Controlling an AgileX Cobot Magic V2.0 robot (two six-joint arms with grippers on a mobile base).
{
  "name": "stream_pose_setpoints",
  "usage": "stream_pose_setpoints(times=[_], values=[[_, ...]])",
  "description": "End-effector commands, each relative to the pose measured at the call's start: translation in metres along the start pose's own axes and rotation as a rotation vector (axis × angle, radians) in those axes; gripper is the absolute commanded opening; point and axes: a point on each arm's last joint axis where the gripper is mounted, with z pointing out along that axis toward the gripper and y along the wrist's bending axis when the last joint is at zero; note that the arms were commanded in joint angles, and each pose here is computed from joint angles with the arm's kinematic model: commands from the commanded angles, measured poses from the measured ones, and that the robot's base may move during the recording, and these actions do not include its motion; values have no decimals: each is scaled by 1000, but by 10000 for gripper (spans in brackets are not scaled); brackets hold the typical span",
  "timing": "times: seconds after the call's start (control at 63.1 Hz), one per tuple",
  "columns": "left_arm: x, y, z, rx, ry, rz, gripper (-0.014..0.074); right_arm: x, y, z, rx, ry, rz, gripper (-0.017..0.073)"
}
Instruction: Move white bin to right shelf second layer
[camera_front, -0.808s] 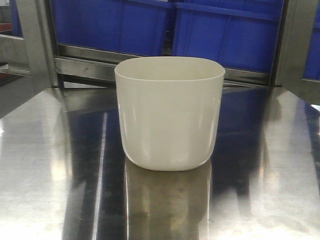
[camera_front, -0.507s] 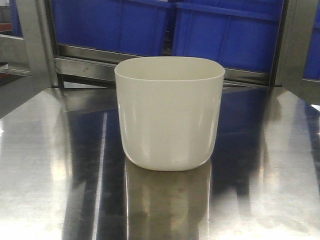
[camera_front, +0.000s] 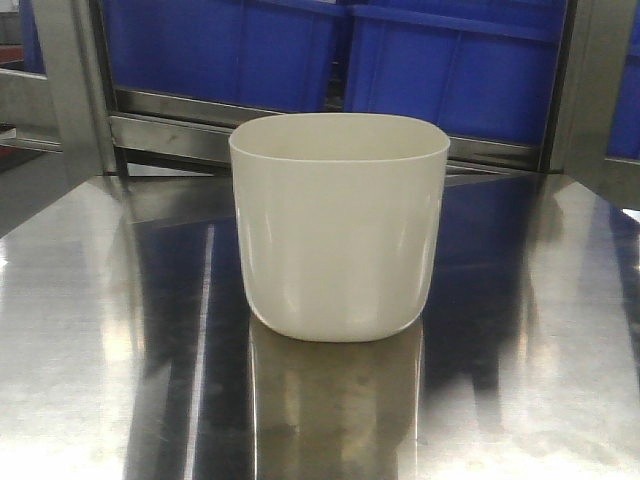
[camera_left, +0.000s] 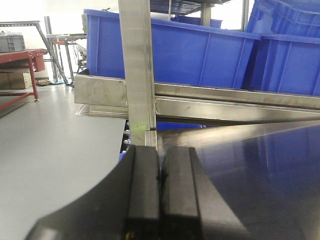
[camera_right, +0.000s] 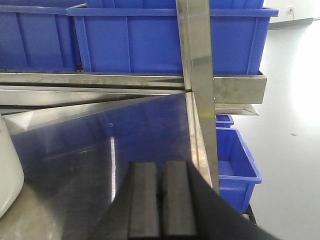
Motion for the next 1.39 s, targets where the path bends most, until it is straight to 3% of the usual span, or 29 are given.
stream_pose_setpoints(times=[0.0, 0.76, 0.887, 1.251, 1.378], values=[[3, 0, -1, -5, -65, -13, 85, -14, 3, -3, -26, -117, -8, 55], [3, 0, -1, -5, -65, -13, 85, -20, 4, -3, -41, -180, -7, 55], [3, 0, -1, -5, -65, -13, 85, -30, 6, 5, -26, -101, -6, 55], [3, 0, -1, -5, -65, -13, 85, -139, 35, 80, -33, 108, -10, 55], [3, 0, -1, -5, -65, -13, 85, -166, 51, 114, -52, 263, -21, 55]])
